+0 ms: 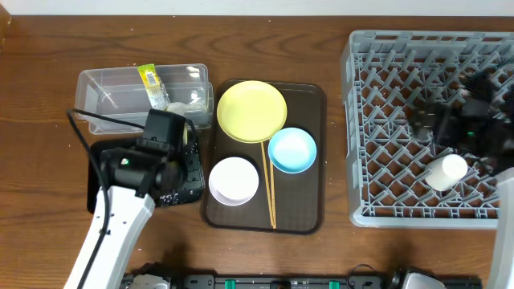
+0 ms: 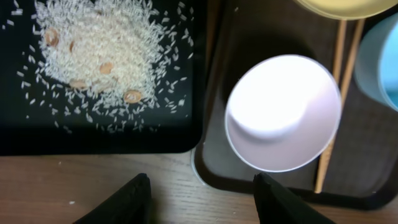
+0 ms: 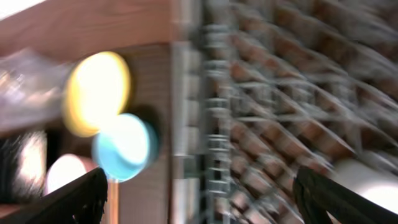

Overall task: Sort waste into correct bins and load items into the dishwasher rack
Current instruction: 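Place the white cup into the dishwasher rack with the right gripper, then reach the right gripper to the blue bowl and grasp it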

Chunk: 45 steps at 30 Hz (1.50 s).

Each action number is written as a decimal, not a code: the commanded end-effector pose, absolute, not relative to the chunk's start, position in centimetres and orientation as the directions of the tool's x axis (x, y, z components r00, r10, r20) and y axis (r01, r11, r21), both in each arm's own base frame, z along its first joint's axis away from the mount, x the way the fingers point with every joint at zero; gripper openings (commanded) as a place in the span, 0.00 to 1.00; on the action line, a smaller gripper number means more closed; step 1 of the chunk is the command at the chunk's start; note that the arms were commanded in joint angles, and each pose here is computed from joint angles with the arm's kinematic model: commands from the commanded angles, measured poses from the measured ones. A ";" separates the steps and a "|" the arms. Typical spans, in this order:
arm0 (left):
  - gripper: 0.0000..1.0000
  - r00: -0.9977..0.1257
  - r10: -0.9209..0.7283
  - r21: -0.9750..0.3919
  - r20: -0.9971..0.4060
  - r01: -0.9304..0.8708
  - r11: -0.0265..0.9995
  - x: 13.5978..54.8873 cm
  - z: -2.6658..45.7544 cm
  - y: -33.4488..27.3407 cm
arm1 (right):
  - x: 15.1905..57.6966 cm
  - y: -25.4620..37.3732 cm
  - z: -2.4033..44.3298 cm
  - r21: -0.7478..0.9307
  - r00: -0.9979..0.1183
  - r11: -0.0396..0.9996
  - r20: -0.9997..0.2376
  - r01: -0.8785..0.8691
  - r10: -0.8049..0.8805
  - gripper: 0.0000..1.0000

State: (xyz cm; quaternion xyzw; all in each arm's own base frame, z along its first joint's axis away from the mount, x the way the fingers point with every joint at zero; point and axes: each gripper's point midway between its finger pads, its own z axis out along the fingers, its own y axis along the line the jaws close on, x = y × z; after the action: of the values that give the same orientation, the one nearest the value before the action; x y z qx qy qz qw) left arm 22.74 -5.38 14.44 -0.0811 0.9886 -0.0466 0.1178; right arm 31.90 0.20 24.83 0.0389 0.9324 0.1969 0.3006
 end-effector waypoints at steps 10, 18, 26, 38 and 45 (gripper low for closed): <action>0.57 -0.959 -0.233 -0.071 -0.159 -0.225 0.972 22.9 13.0 -4.9 | 33.4 13.9 21.6 0.199 -0.799 0.893 -0.552 -0.404 -0.238 0.76; 0.57 -0.959 -0.233 -0.072 -0.159 -0.225 0.972 22.9 13.0 -4.9 | 34.9 17.4 14.5 0.150 -0.875 0.926 -0.407 -0.346 -0.261 0.56; 0.57 -0.959 -0.233 -0.072 -0.159 -0.224 0.972 22.9 13.0 -4.9 | 35.5 17.7 7.7 0.148 -0.941 0.952 -0.253 -0.266 -0.224 0.48; 0.58 -0.959 -0.233 -0.072 -0.159 -0.224 0.972 22.9 13.0 -4.9 | 34.5 17.5 2.7 0.134 -0.967 0.961 -0.115 -0.244 -0.229 0.11; 0.58 -0.959 -0.233 -0.072 -0.159 -0.225 0.972 22.9 13.0 -4.9 | 34.6 17.0 4.3 0.129 -0.967 0.963 -0.129 -0.236 -0.220 0.01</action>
State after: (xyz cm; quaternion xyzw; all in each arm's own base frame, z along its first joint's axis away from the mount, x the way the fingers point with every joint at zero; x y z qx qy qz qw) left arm 22.75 -5.27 12.89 -0.1080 0.9903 -0.0342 0.0808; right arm 33.85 17.06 2.76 -0.1186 0.9896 0.0720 0.0382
